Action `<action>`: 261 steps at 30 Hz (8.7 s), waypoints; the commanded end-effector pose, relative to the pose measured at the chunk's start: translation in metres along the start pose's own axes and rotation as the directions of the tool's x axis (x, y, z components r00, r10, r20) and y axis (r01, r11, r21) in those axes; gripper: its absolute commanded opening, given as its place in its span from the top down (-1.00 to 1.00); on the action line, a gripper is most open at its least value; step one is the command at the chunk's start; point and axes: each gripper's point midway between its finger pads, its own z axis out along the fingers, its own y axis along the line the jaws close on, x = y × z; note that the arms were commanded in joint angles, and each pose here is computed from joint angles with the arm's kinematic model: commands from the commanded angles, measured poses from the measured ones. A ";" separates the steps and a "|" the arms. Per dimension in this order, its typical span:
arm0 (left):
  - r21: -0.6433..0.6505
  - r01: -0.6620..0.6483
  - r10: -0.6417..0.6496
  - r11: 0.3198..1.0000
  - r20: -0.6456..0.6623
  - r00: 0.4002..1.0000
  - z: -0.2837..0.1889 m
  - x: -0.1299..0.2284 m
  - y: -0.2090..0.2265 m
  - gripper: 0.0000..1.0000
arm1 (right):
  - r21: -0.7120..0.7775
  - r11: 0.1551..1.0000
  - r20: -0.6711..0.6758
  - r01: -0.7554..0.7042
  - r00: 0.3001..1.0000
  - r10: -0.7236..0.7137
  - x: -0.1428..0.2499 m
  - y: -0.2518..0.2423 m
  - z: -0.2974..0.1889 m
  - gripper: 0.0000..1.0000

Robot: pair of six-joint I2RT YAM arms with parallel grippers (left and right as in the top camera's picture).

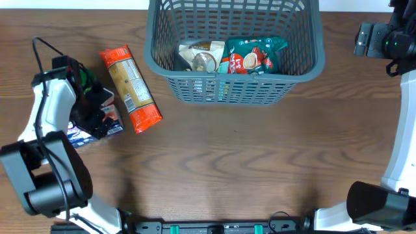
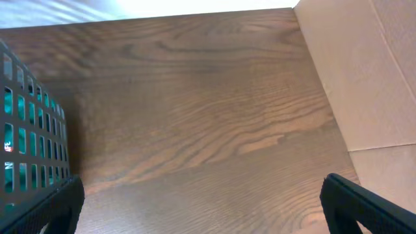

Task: Pack container
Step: 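Lower the left gripper onto the multicolour tissue-pack strip to grasp it, then lift the tissue strip with the left gripper and carry it over the basket, then release the tissue strip into the basket and withdraw the left gripper, then lower the left gripper onto the spaghetti packet and grasp it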

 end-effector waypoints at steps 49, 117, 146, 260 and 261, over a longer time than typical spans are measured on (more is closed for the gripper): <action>-0.075 -0.013 0.028 0.997 0.206 0.978 -0.042 -0.037 0.021 0.89 | 0.004 1.000 0.017 0.004 1.000 -0.004 -0.004 -0.003 -0.006 -0.99; -0.081 -0.373 0.110 0.924 0.992 0.056 -0.299 -0.294 -0.251 0.89 | 0.003 1.000 0.018 0.004 1.000 -0.004 -0.004 -0.003 -0.006 -0.99; -0.073 -0.093 0.071 0.993 0.997 -0.028 -0.381 -0.278 -0.204 -0.97 | 0.004 1.000 0.017 0.004 1.000 -0.004 -0.004 -0.003 -0.006 -0.98; 0.290 0.793 -0.843 0.536 0.142 0.519 0.009 -0.174 -0.036 -0.97 | 0.003 1.000 0.018 0.004 1.000 -0.004 -0.004 -0.003 -0.006 -0.99; 0.286 0.795 -0.844 0.535 0.129 0.521 0.015 -0.175 -0.039 -0.97 | 0.003 1.000 0.018 0.004 1.000 -0.004 -0.004 -0.003 -0.006 -0.99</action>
